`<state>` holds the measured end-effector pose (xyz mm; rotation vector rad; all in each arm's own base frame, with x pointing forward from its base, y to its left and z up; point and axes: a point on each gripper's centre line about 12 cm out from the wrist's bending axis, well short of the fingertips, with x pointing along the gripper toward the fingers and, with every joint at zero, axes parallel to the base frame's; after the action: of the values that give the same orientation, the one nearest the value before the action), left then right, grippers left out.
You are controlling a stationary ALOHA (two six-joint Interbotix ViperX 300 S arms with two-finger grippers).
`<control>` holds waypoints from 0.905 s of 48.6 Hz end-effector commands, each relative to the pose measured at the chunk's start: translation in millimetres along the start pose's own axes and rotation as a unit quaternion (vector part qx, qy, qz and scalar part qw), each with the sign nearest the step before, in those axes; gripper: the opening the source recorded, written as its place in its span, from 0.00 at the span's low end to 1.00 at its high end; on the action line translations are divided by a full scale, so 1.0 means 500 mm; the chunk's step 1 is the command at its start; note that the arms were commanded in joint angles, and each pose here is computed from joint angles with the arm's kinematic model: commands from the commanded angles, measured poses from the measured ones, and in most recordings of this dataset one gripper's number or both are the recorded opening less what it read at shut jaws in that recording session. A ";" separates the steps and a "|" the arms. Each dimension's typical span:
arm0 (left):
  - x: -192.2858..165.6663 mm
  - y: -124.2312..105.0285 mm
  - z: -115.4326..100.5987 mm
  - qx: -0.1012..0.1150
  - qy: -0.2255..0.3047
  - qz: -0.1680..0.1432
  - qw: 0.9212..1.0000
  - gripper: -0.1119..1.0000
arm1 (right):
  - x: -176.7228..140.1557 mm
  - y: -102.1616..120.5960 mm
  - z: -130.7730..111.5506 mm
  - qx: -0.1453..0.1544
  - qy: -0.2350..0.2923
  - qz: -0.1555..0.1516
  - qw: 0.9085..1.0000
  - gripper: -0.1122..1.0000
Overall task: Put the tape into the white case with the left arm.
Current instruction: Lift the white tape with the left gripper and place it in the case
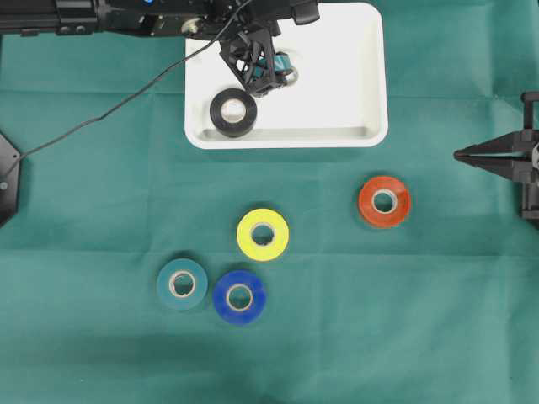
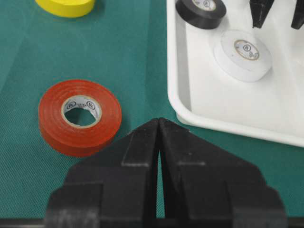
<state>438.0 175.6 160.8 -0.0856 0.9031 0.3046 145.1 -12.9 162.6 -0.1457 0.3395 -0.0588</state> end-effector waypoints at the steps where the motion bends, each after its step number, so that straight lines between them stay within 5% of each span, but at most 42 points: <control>1: -0.041 -0.006 0.028 0.003 -0.028 0.000 1.000 0.83 | 0.001 -0.002 0.009 0.000 -0.006 -0.001 1.000 0.02; 14: -0.117 -0.049 0.009 0.019 -0.043 -0.014 0.999 0.82 | 0.001 -0.002 0.009 0.000 -0.006 -0.001 1.000 0.02; 44: -0.223 -0.086 -0.114 0.033 -0.031 -0.030 0.999 0.82 | 0.000 -0.002 0.011 0.000 -0.009 -0.001 1.000 0.02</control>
<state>347.7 101.5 195.8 -0.0500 0.8925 0.2205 144.9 -12.8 163.2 -0.1460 0.3349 -0.0592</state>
